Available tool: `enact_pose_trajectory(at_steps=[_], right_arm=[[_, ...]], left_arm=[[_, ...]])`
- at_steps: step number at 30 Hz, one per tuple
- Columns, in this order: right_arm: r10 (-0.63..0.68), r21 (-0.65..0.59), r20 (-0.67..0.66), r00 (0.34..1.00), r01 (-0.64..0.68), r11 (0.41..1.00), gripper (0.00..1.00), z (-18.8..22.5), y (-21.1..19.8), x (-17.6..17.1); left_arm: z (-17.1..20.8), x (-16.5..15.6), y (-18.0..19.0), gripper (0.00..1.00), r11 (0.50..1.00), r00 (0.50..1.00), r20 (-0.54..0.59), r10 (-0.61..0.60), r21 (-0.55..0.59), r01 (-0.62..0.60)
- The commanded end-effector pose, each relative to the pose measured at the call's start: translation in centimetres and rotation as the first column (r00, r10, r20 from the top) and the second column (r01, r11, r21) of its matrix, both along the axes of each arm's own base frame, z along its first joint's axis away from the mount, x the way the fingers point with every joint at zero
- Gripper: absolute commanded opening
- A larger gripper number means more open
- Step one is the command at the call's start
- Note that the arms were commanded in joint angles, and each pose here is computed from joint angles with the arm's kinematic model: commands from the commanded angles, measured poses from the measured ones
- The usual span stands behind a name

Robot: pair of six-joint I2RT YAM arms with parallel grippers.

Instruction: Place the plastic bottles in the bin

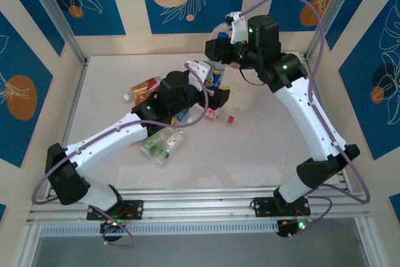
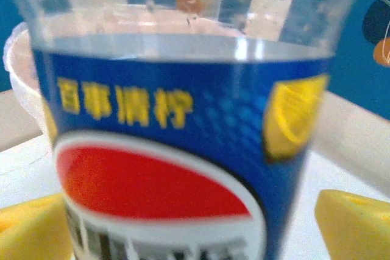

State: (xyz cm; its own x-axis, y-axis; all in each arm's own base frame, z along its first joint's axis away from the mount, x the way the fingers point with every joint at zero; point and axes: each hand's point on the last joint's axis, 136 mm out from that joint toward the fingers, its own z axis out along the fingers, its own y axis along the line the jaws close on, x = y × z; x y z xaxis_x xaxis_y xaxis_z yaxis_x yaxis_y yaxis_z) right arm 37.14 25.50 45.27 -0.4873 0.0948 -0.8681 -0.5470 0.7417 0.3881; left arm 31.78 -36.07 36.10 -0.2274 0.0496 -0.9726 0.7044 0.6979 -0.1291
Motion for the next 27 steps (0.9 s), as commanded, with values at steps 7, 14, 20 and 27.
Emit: enact_pose_trajectory(at_steps=[7, 14, 20, 27], right_arm=[[-0.18, -0.124, 0.27, 0.946, 0.219, 0.968, 0.3, 6.0, -3.8, 3.8], [-0.278, -0.141, 0.43, 0.859, 0.368, 0.919, 0.3, 10.0, -6.2, 6.7], [-0.339, -0.194, 0.492, 0.802, 0.481, 0.855, 0.3, 10.0, -7.6, 9.7], [-0.356, -0.279, 0.429, 0.83, 0.497, 0.822, 0.3, 5.6, -7.3, 12.4]], left_arm=[[4.7, -1.5, 3.0, 0.99, 0.995, 0.997, 0.067, 0.038, -0.092, -0.032], [4.8, -2.3, 6.5, 1.0, 0.989, 0.988, 0.081, 0.131, -0.08, -0.124], [3.7, -2.2, 9.0, 1.0, 0.974, 0.971, 0.076, 0.225, -0.043, -0.222], [2.3, -2.1, 11.0, 0.99, 0.956, 0.954, 0.057, 0.293, 0.008, -0.294]])
